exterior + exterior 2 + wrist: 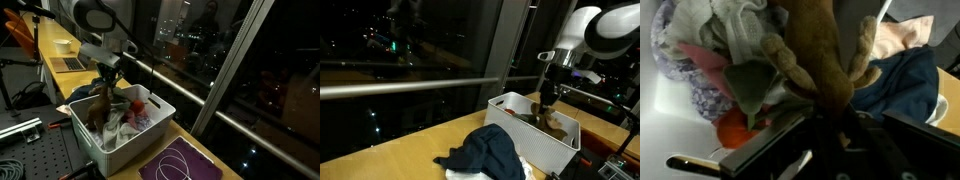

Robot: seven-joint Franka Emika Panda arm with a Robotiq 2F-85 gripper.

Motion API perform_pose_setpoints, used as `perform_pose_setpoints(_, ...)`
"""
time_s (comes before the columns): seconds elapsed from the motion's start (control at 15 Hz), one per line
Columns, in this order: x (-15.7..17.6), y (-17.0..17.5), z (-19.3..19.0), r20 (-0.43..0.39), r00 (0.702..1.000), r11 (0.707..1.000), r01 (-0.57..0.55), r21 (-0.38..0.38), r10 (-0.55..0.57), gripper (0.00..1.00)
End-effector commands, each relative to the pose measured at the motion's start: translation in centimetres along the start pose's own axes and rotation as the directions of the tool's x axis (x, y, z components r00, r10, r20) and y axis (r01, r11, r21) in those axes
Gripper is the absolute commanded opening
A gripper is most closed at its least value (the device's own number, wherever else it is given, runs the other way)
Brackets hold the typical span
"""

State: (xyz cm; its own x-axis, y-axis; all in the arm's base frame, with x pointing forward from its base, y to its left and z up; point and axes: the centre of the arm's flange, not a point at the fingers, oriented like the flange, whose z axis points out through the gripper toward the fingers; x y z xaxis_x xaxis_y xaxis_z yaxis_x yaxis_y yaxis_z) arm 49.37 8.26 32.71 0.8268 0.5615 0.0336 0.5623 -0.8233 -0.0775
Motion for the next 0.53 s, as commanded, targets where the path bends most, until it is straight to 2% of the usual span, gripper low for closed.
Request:
perform_pose_setpoints(0.0,1.6,0.9,-9.4,-0.082,0.997,0.999,-0.001,-0.037,-0.002,0.05)
perform_pose_setpoints(0.13,3.4,-1.0,-14.1,-0.134,0.99,0.997,0.032,-0.071,-0.041,0.05)
perform_pose_setpoints(0.27,5.7,-4.8,-17.8,-0.168,0.979,0.99,0.096,-0.103,-0.112,0.05)
perform_pose_setpoints(0.33,6.9,-6.9,-19.1,-0.177,0.973,0.985,0.131,-0.111,-0.149,0.05)
perform_pose_setpoints(0.47,9.3,-12.7,-19.4,-0.159,0.958,0.967,0.22,-0.126,-0.239,0.05)
